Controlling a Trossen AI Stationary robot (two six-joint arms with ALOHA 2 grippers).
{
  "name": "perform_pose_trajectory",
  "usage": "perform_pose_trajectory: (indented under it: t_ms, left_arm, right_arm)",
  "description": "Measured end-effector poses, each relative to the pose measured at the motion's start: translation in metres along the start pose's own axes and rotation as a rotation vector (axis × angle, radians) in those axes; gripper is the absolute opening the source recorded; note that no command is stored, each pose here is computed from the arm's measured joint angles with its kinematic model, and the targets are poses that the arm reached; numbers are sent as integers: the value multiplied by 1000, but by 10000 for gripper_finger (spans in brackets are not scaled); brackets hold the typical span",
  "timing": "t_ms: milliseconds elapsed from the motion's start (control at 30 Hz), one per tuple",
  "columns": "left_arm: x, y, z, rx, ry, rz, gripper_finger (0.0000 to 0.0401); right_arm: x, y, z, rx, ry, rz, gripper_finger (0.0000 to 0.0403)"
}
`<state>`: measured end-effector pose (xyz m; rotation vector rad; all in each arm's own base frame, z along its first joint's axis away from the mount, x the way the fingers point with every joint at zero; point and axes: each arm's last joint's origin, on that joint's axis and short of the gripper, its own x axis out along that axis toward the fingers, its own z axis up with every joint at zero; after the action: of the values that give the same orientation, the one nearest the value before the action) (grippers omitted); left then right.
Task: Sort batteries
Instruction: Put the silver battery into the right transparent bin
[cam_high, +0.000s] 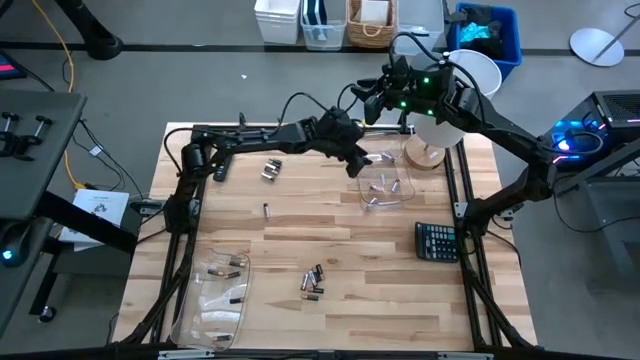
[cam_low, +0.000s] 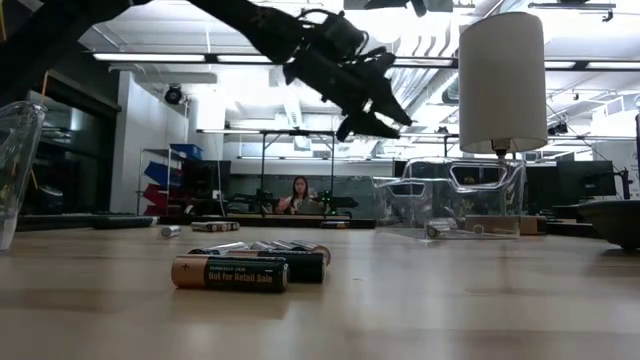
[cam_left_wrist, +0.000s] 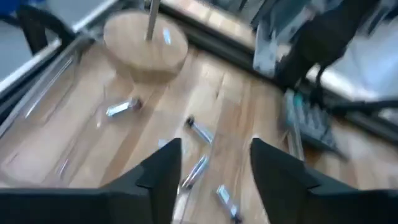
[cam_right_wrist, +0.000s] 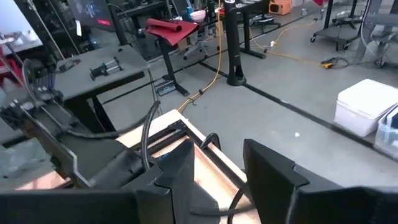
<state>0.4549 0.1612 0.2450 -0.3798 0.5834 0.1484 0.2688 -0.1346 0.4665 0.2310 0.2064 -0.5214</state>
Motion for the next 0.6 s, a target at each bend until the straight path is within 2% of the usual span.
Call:
perform_pose_trajectory:
  t_ms: [167,333,500,600]
  left_arm:
    - [-17,-3,-9,28,269,21,236]
    - [-43,-14,-31,-120,541,169,239]
    - [-72,-47,-26,-159,460,496,226]
    - [-76,-63,-34,-191,421,698,220]
  right_arm:
    - [0,0,-1,-100,6,-2,134]
    - [0,-2,0,-100,1,-10,134]
    - [0,-10,1,-58,5,-35,134]
    - [0,-15,-1,-49,33,-54,134]
